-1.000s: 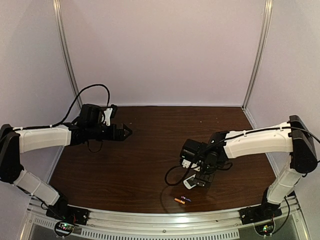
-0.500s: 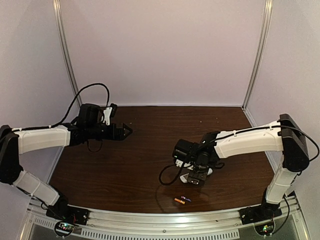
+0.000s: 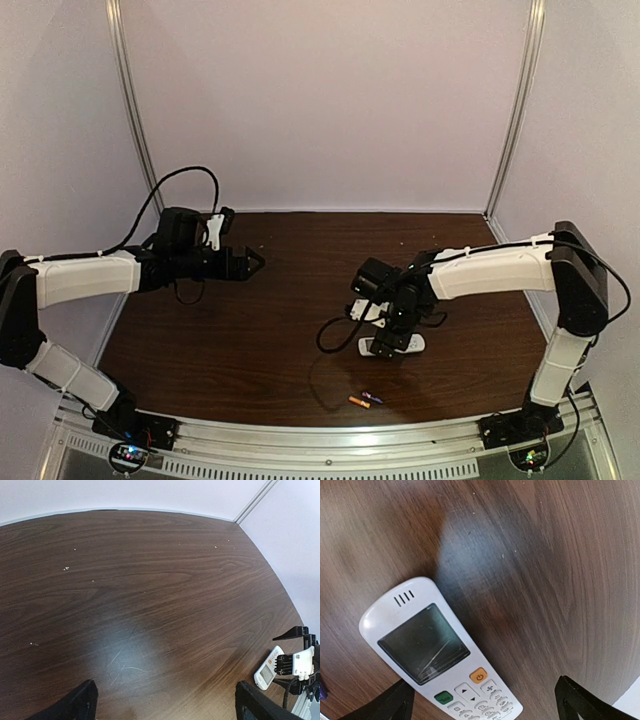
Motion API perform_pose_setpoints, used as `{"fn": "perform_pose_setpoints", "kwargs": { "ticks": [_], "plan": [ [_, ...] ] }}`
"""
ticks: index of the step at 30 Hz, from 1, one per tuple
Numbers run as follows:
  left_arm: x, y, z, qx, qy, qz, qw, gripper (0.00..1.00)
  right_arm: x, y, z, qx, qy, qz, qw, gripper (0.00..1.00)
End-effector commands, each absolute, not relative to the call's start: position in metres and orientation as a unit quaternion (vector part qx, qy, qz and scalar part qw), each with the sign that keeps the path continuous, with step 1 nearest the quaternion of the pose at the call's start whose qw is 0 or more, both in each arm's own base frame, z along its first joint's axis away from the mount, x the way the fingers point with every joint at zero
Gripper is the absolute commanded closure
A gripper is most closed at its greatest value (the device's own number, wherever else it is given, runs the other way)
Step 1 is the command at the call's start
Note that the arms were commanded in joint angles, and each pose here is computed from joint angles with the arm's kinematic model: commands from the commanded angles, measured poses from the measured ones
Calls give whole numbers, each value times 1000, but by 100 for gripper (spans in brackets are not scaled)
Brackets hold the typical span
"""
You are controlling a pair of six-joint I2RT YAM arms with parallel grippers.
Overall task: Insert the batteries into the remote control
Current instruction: Adjust the remote control at the center of the board, then pick up the remote control from the center of the board.
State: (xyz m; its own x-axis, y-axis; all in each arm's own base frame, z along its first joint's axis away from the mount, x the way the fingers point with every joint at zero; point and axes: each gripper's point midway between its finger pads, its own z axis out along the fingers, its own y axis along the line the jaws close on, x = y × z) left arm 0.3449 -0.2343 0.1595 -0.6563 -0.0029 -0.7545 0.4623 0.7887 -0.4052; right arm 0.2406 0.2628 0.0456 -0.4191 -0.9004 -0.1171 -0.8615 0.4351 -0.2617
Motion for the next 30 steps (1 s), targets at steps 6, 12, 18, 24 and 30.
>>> {"fn": "perform_pose_setpoints", "kwargs": {
  "ticks": [6,12,18,24,30],
  "plan": [
    [348,-238,164,139,853,-299,404,2,256,271,42,-523,845,-21,110,6],
    [350,-237,163,134,856,-292,405,2,257,273,32,-530,844,7,84,11],
    [351,-238,161,135,856,-295,402,3,258,277,22,-526,847,27,67,21],
    [350,-239,163,136,852,-302,406,3,260,283,19,-523,850,34,59,30],
    [347,-239,176,137,839,-312,424,3,262,292,32,-518,850,63,74,52]
  ]
}}
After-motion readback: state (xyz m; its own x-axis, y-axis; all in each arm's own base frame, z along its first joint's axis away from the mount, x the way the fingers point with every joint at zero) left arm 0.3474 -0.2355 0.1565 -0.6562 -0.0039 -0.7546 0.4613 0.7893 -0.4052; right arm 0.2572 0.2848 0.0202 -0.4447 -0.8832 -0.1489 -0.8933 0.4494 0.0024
